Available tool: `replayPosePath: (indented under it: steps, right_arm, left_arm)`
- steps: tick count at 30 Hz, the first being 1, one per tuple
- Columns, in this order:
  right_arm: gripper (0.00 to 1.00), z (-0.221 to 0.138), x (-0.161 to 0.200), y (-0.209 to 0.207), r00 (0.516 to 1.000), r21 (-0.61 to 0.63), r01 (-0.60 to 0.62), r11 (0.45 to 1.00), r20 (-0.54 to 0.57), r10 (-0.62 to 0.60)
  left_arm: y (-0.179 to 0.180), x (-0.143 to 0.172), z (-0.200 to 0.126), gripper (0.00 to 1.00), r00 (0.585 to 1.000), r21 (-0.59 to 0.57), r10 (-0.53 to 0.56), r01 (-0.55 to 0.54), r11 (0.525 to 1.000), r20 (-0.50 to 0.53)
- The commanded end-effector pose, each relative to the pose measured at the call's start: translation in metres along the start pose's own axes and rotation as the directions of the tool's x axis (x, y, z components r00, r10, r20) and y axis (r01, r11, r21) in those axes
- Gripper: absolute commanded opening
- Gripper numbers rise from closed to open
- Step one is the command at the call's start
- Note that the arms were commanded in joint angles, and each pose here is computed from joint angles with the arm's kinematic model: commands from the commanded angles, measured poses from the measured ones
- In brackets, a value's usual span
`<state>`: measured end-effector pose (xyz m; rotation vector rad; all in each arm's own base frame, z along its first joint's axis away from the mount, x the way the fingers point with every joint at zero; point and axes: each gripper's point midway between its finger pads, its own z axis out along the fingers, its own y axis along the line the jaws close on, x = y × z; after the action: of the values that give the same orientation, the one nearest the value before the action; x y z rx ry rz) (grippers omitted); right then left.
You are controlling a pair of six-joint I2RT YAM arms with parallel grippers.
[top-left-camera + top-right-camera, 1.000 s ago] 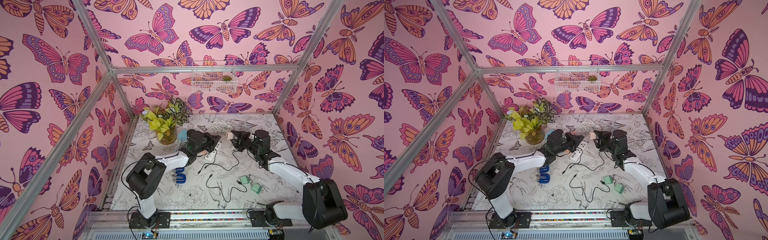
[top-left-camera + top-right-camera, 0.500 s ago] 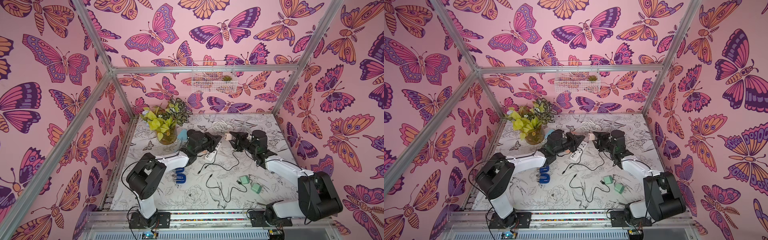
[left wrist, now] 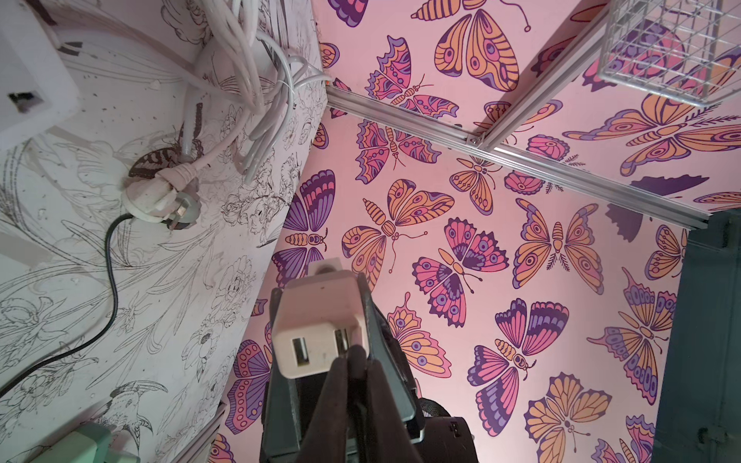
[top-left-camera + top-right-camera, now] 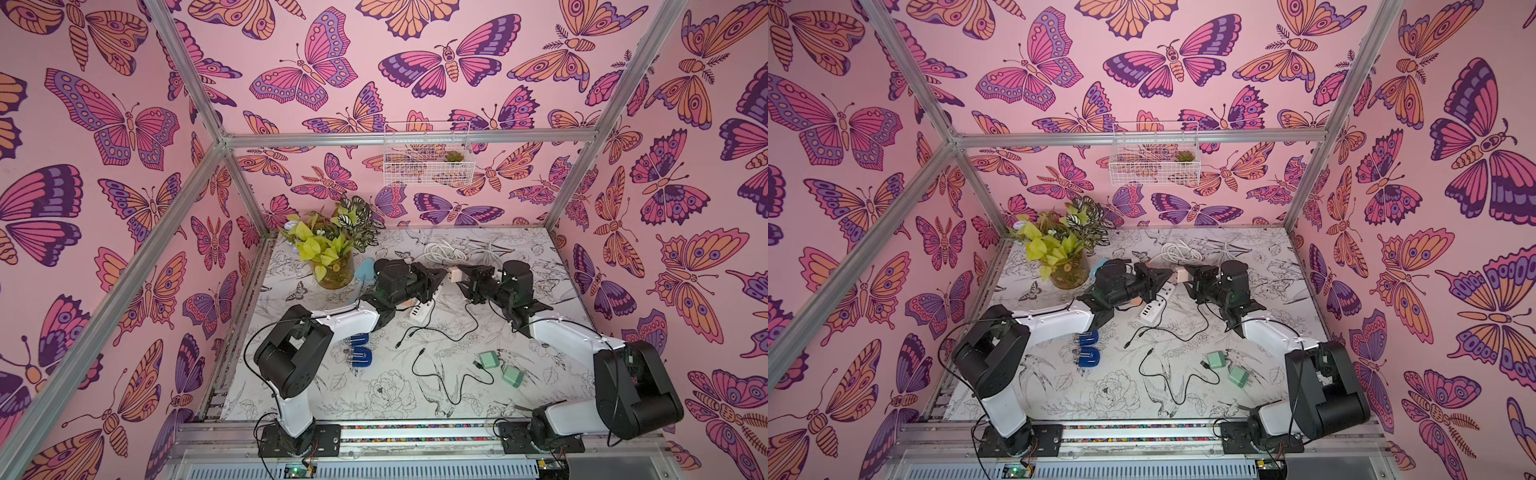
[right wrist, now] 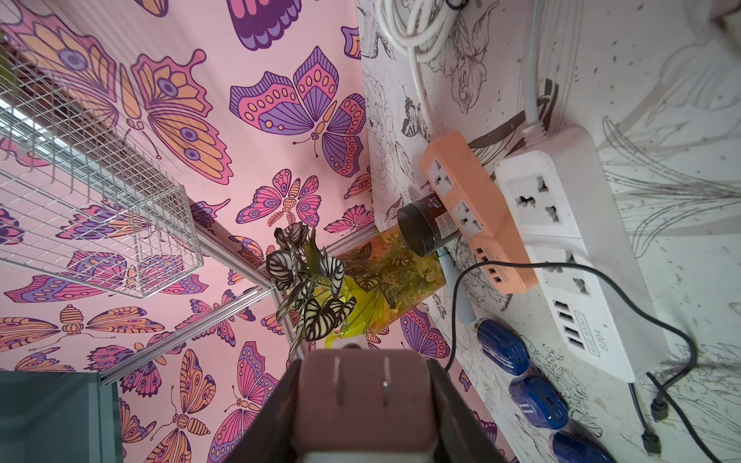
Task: Charge the electric shaver
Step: Insert the charging cable into the plug.
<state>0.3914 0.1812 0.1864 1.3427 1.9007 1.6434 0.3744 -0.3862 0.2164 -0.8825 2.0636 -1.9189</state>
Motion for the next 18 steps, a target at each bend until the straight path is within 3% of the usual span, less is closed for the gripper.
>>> replayPosePath:
  steps: [1, 18]
  right_arm:
    - [0.0, 0.003, 0.011, 0.014, 0.999, -0.036, 0.031, 0.999, -0.044, -0.033]
    - [0.0, 0.002, 0.019, 0.03, 0.995, -0.099, 0.057, 0.993, -0.079, -0.065]
  left_arm:
    - [-0.004, 0.007, 0.007, 0.0, 0.999, 0.018, 0.008, -0.007, 1.0, -0.036]
    - [0.01, 0.008, 0.008, 0.0, 0.998, -0.025, -0.037, 0.036, 0.999, -0.058]
